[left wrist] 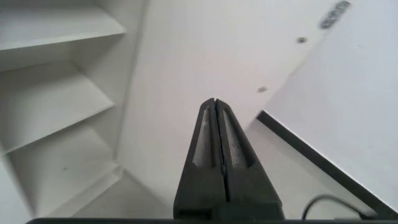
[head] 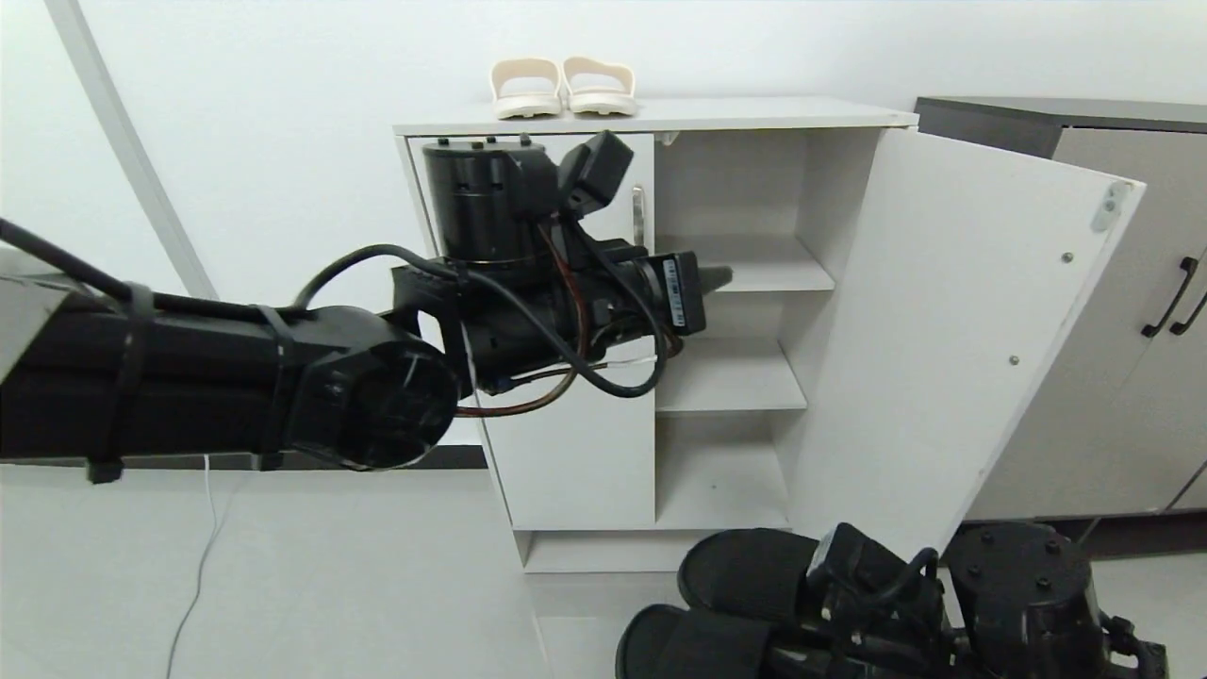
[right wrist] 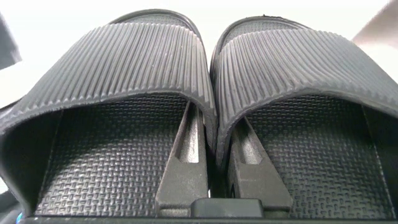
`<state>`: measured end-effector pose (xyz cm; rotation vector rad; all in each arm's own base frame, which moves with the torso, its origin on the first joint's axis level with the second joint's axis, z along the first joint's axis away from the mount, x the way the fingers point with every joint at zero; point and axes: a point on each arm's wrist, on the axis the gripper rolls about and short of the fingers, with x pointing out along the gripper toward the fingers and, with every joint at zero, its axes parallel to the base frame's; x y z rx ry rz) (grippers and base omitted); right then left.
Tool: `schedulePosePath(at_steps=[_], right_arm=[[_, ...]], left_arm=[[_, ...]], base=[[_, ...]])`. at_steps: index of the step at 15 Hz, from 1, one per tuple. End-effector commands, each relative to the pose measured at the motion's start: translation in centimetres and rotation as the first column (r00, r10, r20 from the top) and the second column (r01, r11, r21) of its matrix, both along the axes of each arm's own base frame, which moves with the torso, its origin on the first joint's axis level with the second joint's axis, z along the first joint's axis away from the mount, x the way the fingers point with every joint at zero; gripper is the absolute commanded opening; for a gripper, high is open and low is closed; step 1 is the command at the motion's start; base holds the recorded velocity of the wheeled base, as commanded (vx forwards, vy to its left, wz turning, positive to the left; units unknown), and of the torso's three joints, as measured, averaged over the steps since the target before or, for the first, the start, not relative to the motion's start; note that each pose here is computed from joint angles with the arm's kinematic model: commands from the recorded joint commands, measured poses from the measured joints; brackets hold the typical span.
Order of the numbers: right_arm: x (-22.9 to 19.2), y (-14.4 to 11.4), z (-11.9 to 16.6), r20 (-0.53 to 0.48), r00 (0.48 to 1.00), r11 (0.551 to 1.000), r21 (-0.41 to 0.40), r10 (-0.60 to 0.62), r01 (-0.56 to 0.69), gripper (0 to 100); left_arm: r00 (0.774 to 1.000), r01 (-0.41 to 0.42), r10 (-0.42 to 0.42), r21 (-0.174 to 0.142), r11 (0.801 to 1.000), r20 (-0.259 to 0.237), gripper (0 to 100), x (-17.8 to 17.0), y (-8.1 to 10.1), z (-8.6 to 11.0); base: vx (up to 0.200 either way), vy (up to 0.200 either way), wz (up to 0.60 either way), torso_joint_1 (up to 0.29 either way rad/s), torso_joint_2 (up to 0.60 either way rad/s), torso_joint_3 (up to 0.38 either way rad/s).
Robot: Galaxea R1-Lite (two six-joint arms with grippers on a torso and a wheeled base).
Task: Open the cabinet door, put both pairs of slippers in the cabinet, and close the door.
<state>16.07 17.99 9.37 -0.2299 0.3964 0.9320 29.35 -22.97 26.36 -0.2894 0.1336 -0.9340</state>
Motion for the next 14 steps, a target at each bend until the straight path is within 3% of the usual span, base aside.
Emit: schedulePosePath(at_steps=[1,3,5,8,9,13,14], right_arm=[[2.3,0.1,1.0,0.018,0.992,0.991,0.051,-0.121,0.120,0],[4.1,0.9,1.9,0.000,0.968,0.961,0.125,-0.251,0.249,0],[5.8,2.0,1.7,0.030,0.922,0.918,0.119,-0.385,0.379,0],[7.7,2.6,1.7,0.015,0.878,0.868,0.160,-0.478,0.470,0],[8.0,2.3,1.6,0.014,0.872,0.863,0.156,-0.489,0.481,0],[8.4,2.2,1.9,0.018,0.863,0.852,0.171,-0.504,0.494,0],[8.6,2.3,1.9,0.023,0.854,0.844,0.169,-0.519,0.509,0]], left_arm=[[0.998,-0.062,0.063,-0.019,0.998,0.026,0,-2.0,4.0,1.9],[0.987,-0.158,0.159,-0.021,0.987,0.028,0,-4.1,7.6,2.2],[0.971,-0.235,0.235,-0.024,0.972,0.029,0,-7.3,11.0,2.0],[0.943,-0.326,0.329,-0.048,0.944,0.055,0,-13.1,15.5,1.5],[0.933,-0.355,0.357,-0.042,0.934,0.051,0,-14.5,16.3,1.1],[0.855,-0.519,0.515,0.063,0.853,0.066,0,-22.1,20.0,-1.6],[0.802,-0.597,0.593,0.111,0.794,0.071,0,-24.4,21.2,-3.3]], base=[[0.000,0.000,0.00,0.000,0.00,0.000],[0.000,0.000,0.00,0.000,0.00,0.000],[0.000,0.000,0.00,0.000,0.00,0.000],[0.000,0.000,0.00,0.000,0.00,0.000],[0.000,0.000,0.00,0.000,0.00,0.000],[0.000,0.000,0.00,0.000,0.00,0.000],[0.000,0.000,0.00,0.000,0.00,0.000]])
